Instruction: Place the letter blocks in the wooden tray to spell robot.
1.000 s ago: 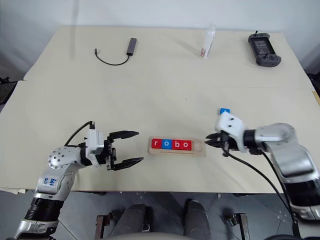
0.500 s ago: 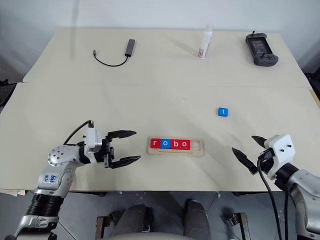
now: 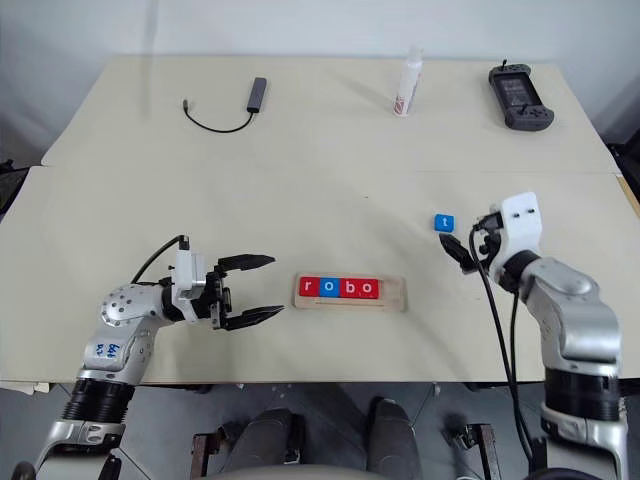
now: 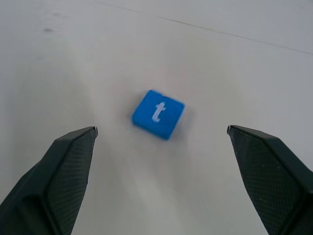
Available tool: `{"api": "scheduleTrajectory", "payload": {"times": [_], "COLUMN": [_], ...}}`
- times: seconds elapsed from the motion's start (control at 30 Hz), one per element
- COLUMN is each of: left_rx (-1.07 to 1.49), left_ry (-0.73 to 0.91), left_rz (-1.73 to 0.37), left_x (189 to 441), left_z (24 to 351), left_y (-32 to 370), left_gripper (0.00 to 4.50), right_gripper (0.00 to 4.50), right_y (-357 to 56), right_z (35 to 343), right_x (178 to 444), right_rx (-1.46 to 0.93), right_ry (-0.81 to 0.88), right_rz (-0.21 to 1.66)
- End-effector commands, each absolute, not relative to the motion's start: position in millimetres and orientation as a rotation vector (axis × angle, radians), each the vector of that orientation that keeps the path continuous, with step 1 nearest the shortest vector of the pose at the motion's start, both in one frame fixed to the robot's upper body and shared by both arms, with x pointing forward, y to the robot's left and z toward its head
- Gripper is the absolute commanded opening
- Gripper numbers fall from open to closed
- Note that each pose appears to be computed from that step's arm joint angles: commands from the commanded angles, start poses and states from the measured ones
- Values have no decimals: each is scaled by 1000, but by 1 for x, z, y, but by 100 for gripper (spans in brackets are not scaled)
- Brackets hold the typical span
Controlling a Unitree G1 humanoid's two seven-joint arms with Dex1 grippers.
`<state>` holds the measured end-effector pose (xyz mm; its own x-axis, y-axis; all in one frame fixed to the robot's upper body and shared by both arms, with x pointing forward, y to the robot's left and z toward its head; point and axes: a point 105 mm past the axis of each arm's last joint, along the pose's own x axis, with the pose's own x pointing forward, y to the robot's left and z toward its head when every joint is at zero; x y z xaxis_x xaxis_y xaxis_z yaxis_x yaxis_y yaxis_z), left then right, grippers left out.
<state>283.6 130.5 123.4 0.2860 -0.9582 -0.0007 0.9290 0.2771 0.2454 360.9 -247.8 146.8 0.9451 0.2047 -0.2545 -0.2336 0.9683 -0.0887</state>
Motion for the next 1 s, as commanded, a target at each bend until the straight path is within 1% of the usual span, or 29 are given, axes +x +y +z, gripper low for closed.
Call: {"api": "scheduleTrajectory", "payload": {"times": [0.03,0.17,0.23,0.27,0.3,0.5,0.53,0.63,0.77,0.93,1.0], "left_rx": [231,229,228,229,228,221,221,218,205,188,171], "left_ry": [-201,-206,-208,-209,-210,-228,-233,-244,-261,-268,-265], "left_rz": [-1270,-1266,-1264,-1264,-1263,-1276,-1280,-1287,-1286,-1275,-1284], "left_x": [279,276,276,275,275,274,274,273,276,277,276], "left_z": [130,131,131,132,132,135,136,137,148,153,154], "left_y": [126,124,123,123,122,118,117,115,112,112,111], "left_gripper": [450,450,450,450,450,450,450,450,450,450,450], "right_gripper": [445,445,408,385,345,153,147,147,147,147,147], "right_y": [-247,-237,-229,-225,-223,-216,-215,-215,-217,-222,-225], "right_z": [142,138,136,135,134,137,140,147,160,158,151], "right_x": [380,390,391,391,392,392,390,385,349,312,293], "right_rx": [-112,-68,-62,-61,-59,-58,-60,-63,-70,-73,-56], "right_ry": [269,284,284,284,283,258,250,233,237,285,314], "right_rz": [132,111,121,127,129,131,134,147,155,122,83]}}
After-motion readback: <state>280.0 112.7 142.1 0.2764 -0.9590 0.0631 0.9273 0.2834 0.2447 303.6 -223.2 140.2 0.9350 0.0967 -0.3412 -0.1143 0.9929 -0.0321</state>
